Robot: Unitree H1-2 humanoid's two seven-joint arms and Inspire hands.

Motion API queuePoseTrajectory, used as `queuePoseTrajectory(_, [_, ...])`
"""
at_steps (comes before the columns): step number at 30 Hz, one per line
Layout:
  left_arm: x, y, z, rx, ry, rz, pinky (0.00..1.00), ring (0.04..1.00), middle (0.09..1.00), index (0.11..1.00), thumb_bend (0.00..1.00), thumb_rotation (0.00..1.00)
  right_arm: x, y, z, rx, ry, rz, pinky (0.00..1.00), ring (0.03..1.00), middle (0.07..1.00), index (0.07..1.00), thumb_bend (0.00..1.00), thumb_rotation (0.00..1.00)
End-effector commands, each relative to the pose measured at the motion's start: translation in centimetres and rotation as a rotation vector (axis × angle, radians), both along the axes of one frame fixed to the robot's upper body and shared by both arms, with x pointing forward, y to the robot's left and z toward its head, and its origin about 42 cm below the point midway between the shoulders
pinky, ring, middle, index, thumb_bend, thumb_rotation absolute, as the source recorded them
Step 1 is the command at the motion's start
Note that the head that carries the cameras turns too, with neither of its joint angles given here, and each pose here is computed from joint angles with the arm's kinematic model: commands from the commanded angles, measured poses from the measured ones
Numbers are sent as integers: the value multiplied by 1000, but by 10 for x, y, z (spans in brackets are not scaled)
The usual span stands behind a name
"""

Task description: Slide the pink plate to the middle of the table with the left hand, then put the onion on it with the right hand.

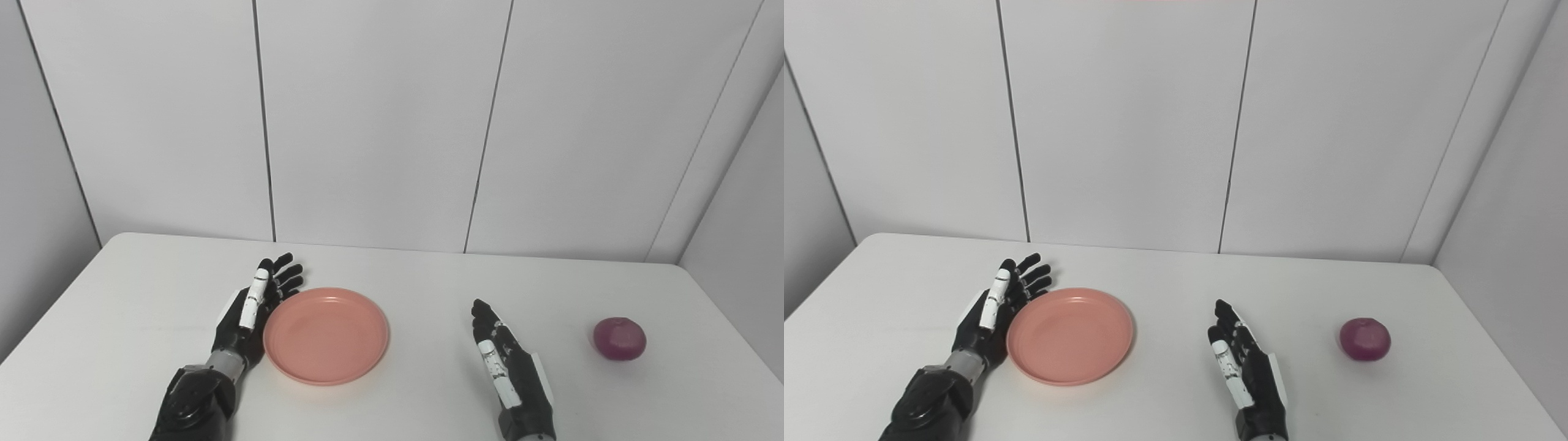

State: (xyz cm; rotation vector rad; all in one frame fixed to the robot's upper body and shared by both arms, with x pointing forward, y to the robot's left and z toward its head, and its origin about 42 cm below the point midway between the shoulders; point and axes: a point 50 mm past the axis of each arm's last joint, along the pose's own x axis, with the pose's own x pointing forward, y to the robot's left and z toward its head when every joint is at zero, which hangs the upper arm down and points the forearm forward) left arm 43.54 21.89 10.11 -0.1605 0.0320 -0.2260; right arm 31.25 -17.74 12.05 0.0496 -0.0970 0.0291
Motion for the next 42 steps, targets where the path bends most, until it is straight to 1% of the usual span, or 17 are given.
queuePoseTrajectory(1, [-5, -8, -3, 0, 28, -2, 908, 900, 895, 892, 558, 1000, 8, 4, 21, 6, -76, 3, 986, 938, 905, 891, 624, 723])
queuePoseTrajectory(6, [-13, -14, -6, 2, 37, 3, 914, 900, 897, 894, 557, 1000, 8, 6, 21, -1, -74, -6, 977, 923, 903, 889, 659, 744])
queuePoseTrajectory(11, [-18, -22, -5, -2, 32, 0, 908, 899, 896, 894, 551, 1000, 9, 6, 20, 5, -73, -3, 985, 934, 906, 892, 626, 731])
queuePoseTrajectory(16, [-25, -27, -4, -15, 37, -5, 911, 893, 893, 897, 547, 1000, 9, 6, 21, 3, -72, -11, 983, 934, 909, 891, 650, 735])
queuePoseTrajectory(22, [-32, -34, -3, -15, 47, -7, 925, 903, 897, 896, 553, 1000, 9, 7, 21, 11, -78, -16, 988, 927, 903, 892, 647, 738])
queuePoseTrajectory(24, [-35, -36, -2, -15, 43, -17, 935, 910, 905, 902, 558, 1000, 9, 7, 21, 13, -80, -15, 989, 928, 903, 894, 640, 733])
queuePoseTrajectory(31, [-42, -44, -3, -20, 40, -24, 943, 930, 924, 921, 564, 1000, 12, 7, 22, 63, -101, -6, 997, 935, 907, 903, 562, 677])
queuePoseTrajectory(37, [-43, -42, -3, -36, 40, -7, 961, 941, 932, 929, 568, 1000, 14, 5, 22, 67, -108, 3, 1000, 950, 920, 911, 542, 685])
queuePoseTrajectory(42, [-44, -43, -4, -37, 37, -11, 968, 948, 936, 931, 573, 1000, 15, 2, 23, 70, -124, 16, 1000, 950, 924, 919, 530, 690])
